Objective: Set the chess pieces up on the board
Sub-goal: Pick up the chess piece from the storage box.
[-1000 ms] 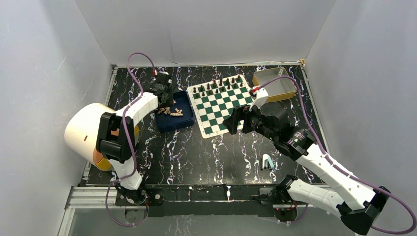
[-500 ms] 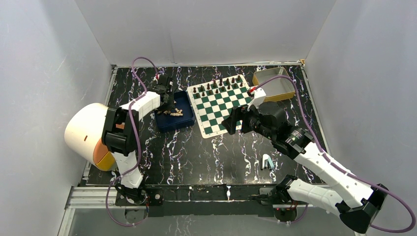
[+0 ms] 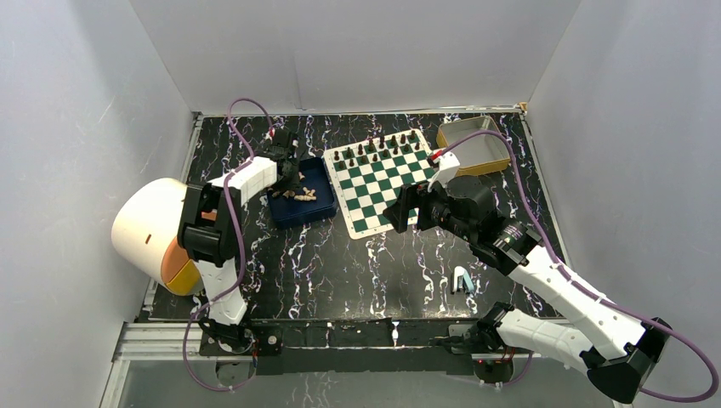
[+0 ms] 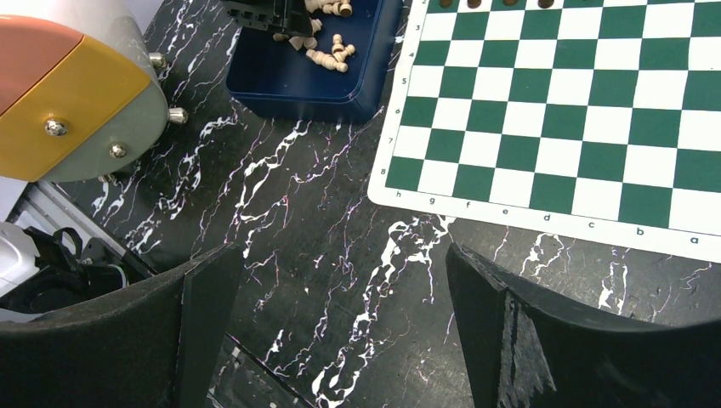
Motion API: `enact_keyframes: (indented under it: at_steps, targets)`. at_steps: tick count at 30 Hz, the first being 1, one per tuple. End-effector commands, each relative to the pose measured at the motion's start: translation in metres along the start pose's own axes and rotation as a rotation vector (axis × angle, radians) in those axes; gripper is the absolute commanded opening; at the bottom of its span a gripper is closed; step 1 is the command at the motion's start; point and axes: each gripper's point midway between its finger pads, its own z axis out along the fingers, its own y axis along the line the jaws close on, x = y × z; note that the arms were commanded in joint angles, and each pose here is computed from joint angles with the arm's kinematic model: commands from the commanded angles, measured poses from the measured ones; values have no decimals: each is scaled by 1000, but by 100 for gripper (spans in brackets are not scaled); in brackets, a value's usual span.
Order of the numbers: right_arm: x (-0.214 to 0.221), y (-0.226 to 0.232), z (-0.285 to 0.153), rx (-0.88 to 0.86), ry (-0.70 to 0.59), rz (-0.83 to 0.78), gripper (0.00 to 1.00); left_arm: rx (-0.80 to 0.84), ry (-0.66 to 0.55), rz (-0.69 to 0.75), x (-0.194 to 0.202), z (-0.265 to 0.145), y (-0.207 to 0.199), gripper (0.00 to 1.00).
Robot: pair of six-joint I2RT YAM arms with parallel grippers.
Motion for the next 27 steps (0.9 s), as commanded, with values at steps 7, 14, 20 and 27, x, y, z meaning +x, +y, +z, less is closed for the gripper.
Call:
enact_keyframes:
  at_steps: [7,14,20,27]
  targets:
    - [-32,9,-9,-15,-95,-12,99,23,-35,-1,-18,-5,-1,14]
    - [-27,7,-6,-6,-79,-10,99,27,-65,-5,-27,-17,-1,9]
    - [-24,5,-6,0,-69,-4,99,44,-75,-13,-32,-26,-3,6]
    - [-18,3,-6,8,-50,7,99,64,-100,-19,-41,-37,-5,4]
